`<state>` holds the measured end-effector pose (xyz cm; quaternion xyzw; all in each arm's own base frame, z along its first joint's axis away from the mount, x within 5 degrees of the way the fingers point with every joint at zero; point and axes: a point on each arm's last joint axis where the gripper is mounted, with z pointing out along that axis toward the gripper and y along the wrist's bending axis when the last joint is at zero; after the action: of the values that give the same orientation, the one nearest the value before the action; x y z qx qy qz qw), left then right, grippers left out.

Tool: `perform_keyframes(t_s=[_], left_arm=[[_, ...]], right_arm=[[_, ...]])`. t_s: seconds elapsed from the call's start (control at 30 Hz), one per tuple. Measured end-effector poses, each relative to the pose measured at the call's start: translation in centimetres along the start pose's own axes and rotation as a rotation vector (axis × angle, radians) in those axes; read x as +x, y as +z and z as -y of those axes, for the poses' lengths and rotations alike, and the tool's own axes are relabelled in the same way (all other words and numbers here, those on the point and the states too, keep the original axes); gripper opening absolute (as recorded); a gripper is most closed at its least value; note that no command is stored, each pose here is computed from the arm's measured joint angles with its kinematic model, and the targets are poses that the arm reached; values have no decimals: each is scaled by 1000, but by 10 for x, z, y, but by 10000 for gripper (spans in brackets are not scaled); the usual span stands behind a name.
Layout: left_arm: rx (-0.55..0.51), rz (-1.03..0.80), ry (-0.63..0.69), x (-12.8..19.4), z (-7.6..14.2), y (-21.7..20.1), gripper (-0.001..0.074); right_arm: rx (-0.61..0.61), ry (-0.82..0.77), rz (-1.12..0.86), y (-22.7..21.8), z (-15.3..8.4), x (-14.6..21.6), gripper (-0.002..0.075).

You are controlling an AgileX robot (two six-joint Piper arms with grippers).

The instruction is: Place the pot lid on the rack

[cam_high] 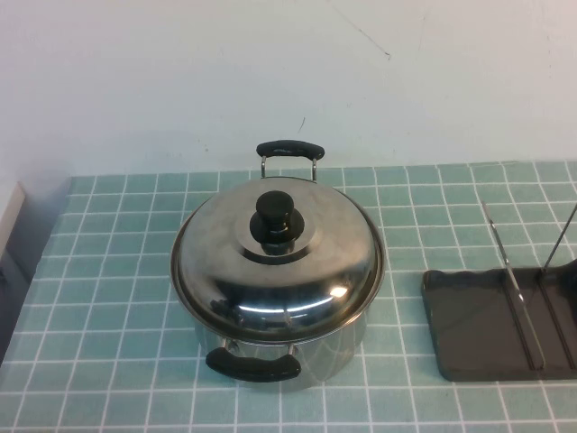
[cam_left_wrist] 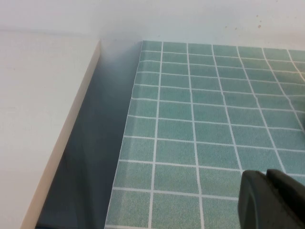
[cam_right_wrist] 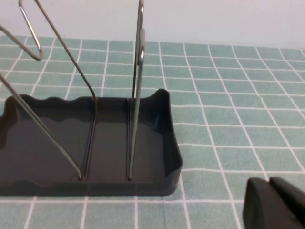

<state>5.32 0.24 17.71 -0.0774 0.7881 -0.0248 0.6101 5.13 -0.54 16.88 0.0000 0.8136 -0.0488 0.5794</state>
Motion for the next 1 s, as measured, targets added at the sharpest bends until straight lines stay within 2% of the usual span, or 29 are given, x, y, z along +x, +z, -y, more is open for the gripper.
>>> perform_keyframes(t_s=[0.93, 1.0], left_arm=[[0, 3, 0, 0, 0, 0, -4], [12, 17, -43, -2, 1, 0, -4]], right_arm=[[0, 0, 0, 0, 0, 0, -3], [0, 0, 0, 0, 0, 0, -3]])
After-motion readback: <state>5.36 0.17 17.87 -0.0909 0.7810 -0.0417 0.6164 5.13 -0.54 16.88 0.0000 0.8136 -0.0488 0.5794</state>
